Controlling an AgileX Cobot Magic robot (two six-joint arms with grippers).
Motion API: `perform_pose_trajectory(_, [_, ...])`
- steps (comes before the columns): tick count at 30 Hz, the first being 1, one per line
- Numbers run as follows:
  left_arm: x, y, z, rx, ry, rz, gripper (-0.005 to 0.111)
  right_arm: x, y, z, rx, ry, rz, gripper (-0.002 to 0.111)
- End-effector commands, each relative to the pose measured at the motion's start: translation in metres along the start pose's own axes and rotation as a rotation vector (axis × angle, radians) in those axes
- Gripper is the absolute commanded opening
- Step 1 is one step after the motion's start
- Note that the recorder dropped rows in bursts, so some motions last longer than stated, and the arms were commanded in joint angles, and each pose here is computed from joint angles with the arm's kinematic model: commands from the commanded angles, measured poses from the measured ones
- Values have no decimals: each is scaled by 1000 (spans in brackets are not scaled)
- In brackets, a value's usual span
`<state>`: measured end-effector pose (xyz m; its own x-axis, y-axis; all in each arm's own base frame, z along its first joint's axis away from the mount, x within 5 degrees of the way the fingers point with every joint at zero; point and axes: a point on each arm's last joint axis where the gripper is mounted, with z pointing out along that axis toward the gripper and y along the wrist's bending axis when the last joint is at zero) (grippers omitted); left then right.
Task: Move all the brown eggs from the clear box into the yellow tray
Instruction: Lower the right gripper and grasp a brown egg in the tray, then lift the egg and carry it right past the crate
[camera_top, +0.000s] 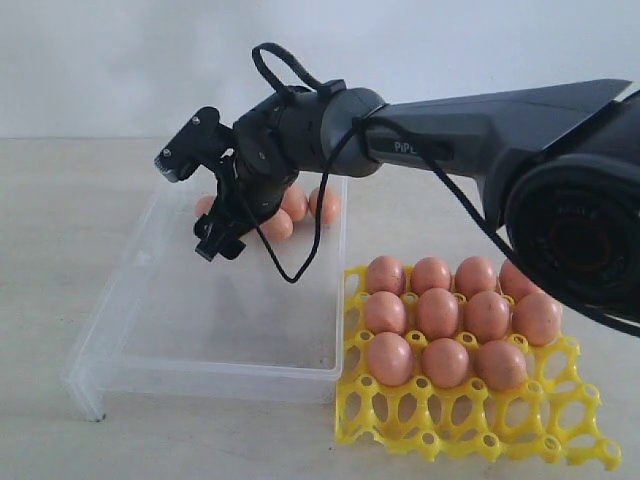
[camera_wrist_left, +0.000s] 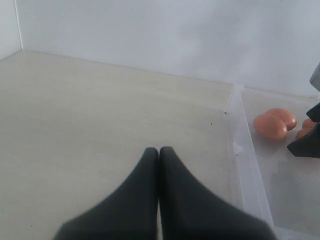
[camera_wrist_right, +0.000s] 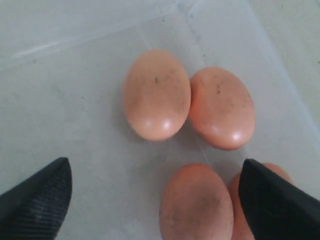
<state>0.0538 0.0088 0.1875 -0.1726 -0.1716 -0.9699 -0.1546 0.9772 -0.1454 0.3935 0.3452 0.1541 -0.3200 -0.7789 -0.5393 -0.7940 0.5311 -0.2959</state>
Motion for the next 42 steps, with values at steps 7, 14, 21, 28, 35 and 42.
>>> perform_pose_trajectory(7, [0, 0, 0, 4, 5, -13, -4, 11, -9, 4, 65, 86, 108, 84])
perform_pose_trajectory(14, [0, 0, 0, 4, 5, -13, -4, 20, -21, 14, 73, 88, 163, 77])
perform_pose_trajectory(21, [0, 0, 0, 4, 5, -13, -4, 28, -28, 14, 76, 137, 258, 14])
perform_pose_trajectory(28, [0, 0, 0, 4, 5, -13, -4, 36, -23, 2, 32, 277, 314, 0])
perform_pose_trajectory(35, [0, 0, 0, 4, 5, -13, -4, 18, -19, -34, -58, 270, 305, 0])
perform_pose_trajectory(42, [0, 0, 0, 4, 5, -13, -4, -15, -17, -82, -122, 99, 447, 0])
